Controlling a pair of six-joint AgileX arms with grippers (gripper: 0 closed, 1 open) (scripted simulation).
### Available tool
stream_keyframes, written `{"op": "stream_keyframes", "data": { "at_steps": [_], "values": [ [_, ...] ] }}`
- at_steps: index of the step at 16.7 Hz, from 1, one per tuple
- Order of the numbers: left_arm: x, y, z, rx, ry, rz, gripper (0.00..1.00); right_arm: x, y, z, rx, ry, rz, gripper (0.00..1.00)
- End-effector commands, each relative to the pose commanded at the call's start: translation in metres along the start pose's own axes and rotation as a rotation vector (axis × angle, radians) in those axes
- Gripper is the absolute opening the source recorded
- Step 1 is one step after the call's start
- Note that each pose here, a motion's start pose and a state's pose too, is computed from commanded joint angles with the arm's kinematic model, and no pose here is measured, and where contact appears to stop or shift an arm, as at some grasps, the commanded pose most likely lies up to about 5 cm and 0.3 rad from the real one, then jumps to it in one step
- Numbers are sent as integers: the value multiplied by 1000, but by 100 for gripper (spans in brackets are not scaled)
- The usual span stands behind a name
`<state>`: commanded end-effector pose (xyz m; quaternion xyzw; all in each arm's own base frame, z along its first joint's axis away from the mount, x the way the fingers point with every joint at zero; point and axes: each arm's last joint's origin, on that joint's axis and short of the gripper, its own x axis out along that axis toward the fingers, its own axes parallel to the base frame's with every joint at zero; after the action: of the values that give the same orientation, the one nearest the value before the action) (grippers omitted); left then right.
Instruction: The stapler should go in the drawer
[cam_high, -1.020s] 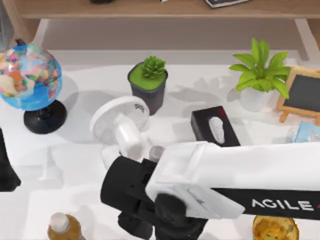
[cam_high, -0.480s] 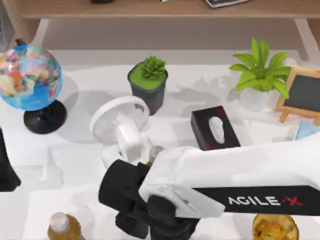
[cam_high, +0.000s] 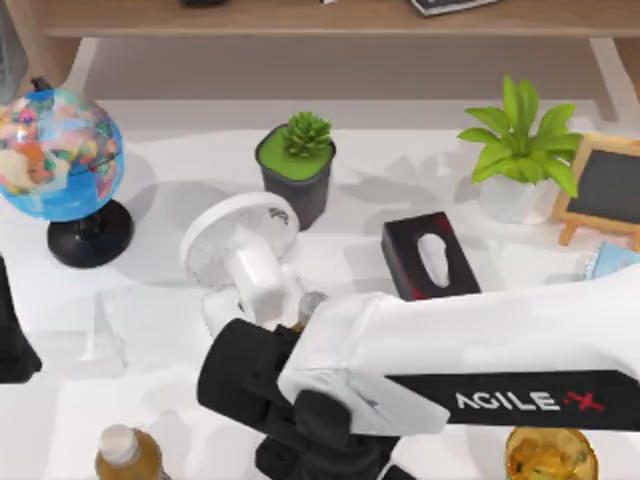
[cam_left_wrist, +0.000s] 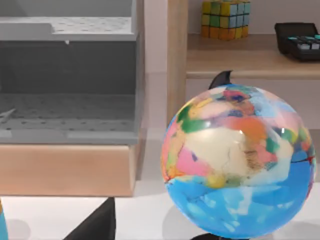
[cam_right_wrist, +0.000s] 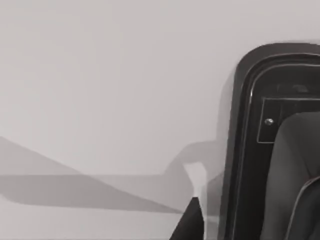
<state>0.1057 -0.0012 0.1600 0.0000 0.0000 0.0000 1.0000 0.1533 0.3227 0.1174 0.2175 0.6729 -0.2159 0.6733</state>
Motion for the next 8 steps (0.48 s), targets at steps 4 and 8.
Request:
{"op": "stream_keyframes", "data": {
  "at_steps": [4, 8],
  "values": [
    [0, 0, 0, 0, 0, 0, 100, 0, 0, 0, 0, 0, 0, 2],
    [0, 0, 0, 0, 0, 0, 100, 0, 0, 0, 0, 0, 0, 0]
  ]
}}
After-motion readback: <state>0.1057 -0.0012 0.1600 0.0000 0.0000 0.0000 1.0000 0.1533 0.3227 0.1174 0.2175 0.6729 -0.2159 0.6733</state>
